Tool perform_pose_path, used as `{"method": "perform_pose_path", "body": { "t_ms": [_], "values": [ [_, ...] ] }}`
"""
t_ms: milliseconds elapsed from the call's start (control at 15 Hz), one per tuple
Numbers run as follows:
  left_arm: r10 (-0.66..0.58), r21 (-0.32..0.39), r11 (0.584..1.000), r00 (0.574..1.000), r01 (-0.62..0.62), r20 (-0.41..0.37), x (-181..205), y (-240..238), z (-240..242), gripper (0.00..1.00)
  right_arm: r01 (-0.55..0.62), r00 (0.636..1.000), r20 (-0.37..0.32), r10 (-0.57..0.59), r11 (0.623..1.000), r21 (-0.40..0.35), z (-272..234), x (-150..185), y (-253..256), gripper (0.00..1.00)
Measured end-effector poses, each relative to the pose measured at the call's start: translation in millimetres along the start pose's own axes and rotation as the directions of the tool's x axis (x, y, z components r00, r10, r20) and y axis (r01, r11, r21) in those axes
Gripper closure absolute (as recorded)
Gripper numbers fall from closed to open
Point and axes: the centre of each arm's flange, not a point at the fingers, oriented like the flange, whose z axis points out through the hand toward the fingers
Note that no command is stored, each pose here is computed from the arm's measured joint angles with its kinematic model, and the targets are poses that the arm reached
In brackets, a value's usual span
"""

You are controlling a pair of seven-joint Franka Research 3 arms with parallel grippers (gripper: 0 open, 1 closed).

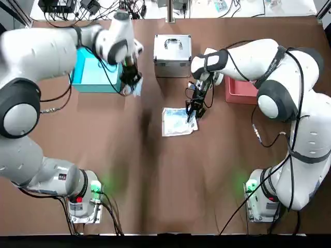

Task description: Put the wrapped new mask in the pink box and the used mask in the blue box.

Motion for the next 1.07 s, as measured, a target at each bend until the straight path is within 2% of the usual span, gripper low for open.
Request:
{"method": "perform_pose_path", "body": {
  "t_ms": [67, 200, 267, 400, 533, 667, 800, 933, 1067],
  "values": [
    [-0.004, -0.012, 1.000, 1.000, 0.003, -0.015, 30.4, -28.5, -43.1, 0.98, 0.002, 1.000, 0.006, -0.002, 1.000, 0.000, 0.2, -0.8, -1.1, 0.77],
    [0.001, -0.033, 0.999, 0.999, -0.002, -0.035, 59.2, -63.5, -68.2, 0.98, 0.000, 0.999, 0.032, 0.000, 1.000, 0.001, -0.9, -2.6, -0.5, 0.93],
    [0.012, -0.031, 0.999, 0.999, -0.013, -0.046, 71.1, -82.7, -73.1, 0.98, -0.001, 0.999, 0.046, 0.001, 1.000, 0.004, -4.3, -2.9, 0.2, 0.99],
    [0.032, -0.005, 0.999, 0.998, -0.032, -0.062, 92.0, -124.9, -74.4, 0.98, -0.014, 0.998, 0.054, 0.013, 1.000, 0.015, -28.8, 2.3, 8.4, 0.99],
    [0.056, 0.015, 0.998, 0.996, -0.055, -0.072, 109.0, -162.5, -69.7, 0.98, -0.017, 0.998, 0.060, 0.018, 1.000, -0.014, -81.6, 4.9, 28.9, 0.99],
    [0.076, 0.015, 0.997, 0.993, -0.075, -0.090, 125.5, -190.5, -59.8, 0.98, -0.018, 0.997, 0.080, 0.023, 0.998, -0.059, -148.2, -7.5, 54.0, 0.99],
    [0.079, -0.002, 0.997, 0.989, -0.080, -0.124, 142.4, -205.7, -43.8, 0.98, -0.014, 0.997, 0.077, 0.019, 0.998, -0.058, -215.1, -29.3, 76.6, 0.99],
    [0.082, -0.018, 0.996, 0.986, -0.086, -0.142, 157.0, -211.7, -19.6, 0.98, 0.003, 0.999, 0.040, -0.001, 0.999, -0.035, -277.6, -51.3, 97.8, 0.99],
    [0.085, -0.027, 0.996, 0.985, -0.091, -0.152, 169.6, -219.4, 5.6, 0.97, 0.016, 0.999, -0.034, -0.017, 1.000, -0.024, -333.8, -65.9, 128.3, 0.99]
  ]
}}
